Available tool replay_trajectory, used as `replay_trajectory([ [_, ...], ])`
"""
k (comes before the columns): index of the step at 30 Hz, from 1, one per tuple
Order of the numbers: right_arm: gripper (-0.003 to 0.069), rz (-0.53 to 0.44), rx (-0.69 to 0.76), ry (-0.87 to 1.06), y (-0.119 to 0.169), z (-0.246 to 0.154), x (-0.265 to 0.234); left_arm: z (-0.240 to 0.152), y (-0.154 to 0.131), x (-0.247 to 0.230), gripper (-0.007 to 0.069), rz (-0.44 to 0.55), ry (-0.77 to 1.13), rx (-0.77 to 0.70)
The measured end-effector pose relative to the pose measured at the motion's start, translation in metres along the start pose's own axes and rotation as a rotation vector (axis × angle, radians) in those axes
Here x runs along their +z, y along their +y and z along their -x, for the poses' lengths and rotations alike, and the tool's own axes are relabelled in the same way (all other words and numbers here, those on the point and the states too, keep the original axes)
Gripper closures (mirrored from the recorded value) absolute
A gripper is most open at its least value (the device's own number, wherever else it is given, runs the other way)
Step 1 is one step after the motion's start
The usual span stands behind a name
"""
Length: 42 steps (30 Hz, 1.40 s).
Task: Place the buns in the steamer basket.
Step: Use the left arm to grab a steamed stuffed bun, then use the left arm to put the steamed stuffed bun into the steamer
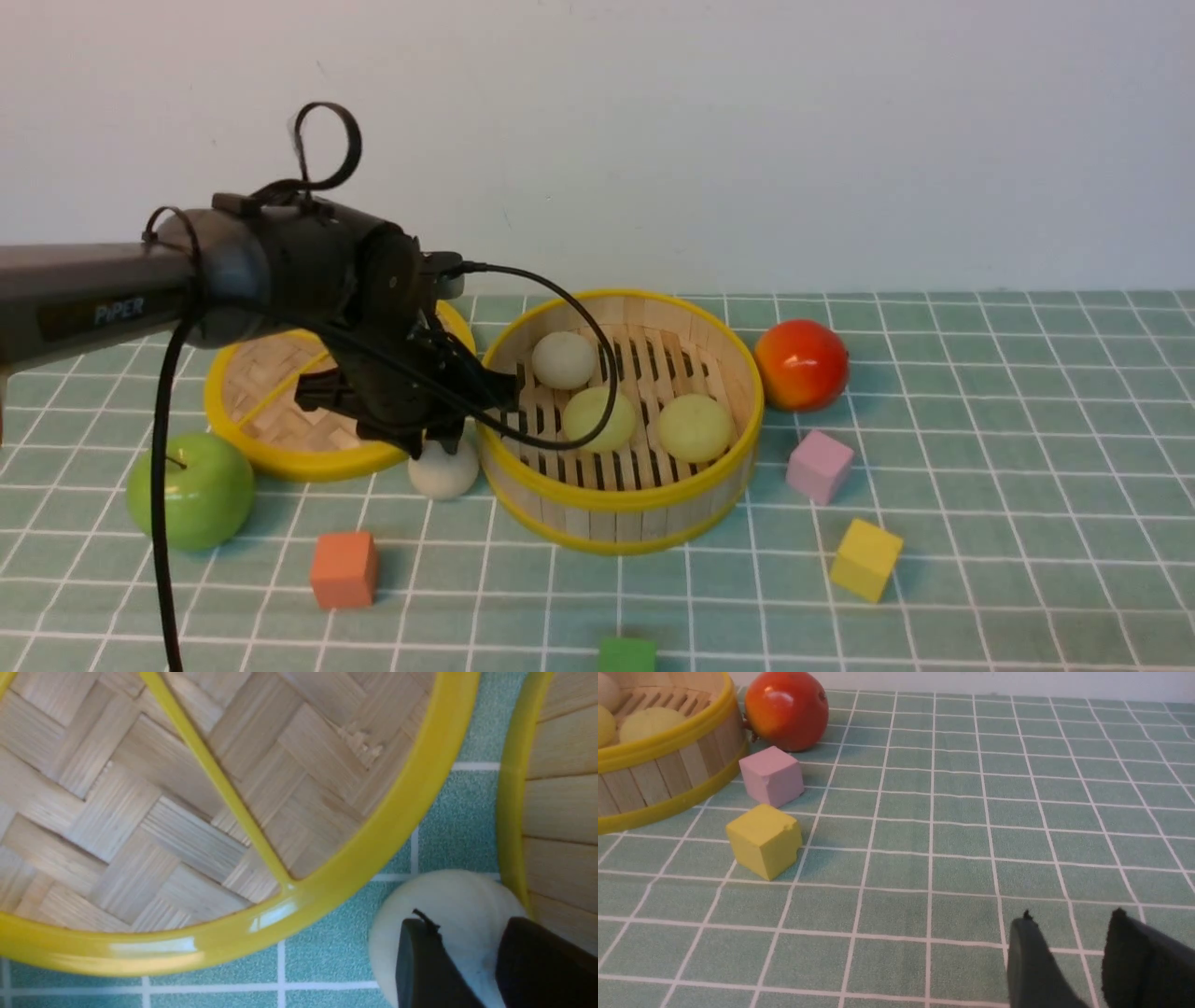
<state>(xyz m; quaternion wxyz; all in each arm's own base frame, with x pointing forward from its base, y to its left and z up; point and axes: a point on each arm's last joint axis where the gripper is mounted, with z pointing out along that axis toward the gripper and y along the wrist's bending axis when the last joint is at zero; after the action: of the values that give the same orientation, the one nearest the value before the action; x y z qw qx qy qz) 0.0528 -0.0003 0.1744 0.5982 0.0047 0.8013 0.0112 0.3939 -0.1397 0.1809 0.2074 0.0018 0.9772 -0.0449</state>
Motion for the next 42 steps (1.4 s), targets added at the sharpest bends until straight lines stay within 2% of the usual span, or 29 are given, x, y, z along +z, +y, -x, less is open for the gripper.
replay_trajectory([
  [8, 0.0419, 0.0, 0.0, 0.0, 0.0, 0.0, 0.0, -0.003, 0.001, 0.01, 0.0458, 0.01, 0.027, 0.001],
  [14, 0.0419, 0.0, 0.0, 0.0, 0.0, 0.0, 0.0, -0.001, 0.0, 0.006, 0.0631, 0.014, 0.034, 0.007],
  [20, 0.0419, 0.0, 0.0, 0.0, 0.0, 0.0, 0.0, 0.014, -0.002, -0.023, 0.0638, 0.029, 0.029, 0.006],
  [26, 0.0419, 0.0, 0.0, 0.0, 0.0, 0.0, 0.0, 0.05, -0.01, -0.089, 0.0638, -0.006, -0.12, 0.001],
  [30, 0.0419, 0.0, 0.0, 0.0, 0.0, 0.0, 0.0, 0.068, -0.042, -0.127, 0.0638, -0.139, -0.254, 0.056],
  [35, 0.0419, 0.0, 0.0, 0.0, 0.0, 0.0, 0.0, 0.063, -0.1, -0.117, 0.0638, -0.295, -0.302, 0.132],
  [38, 0.0419, 0.0, 0.0, 0.0, 0.0, 0.0, 0.0, 0.062, -0.118, -0.089, 0.0638, -0.309, -0.278, 0.15],
  [42, 0.0419, 0.0, 0.0, 0.0, 0.0, 0.0, 0.0, 0.063, -0.125, -0.041, 0.0636, -0.287, -0.215, 0.136],
])
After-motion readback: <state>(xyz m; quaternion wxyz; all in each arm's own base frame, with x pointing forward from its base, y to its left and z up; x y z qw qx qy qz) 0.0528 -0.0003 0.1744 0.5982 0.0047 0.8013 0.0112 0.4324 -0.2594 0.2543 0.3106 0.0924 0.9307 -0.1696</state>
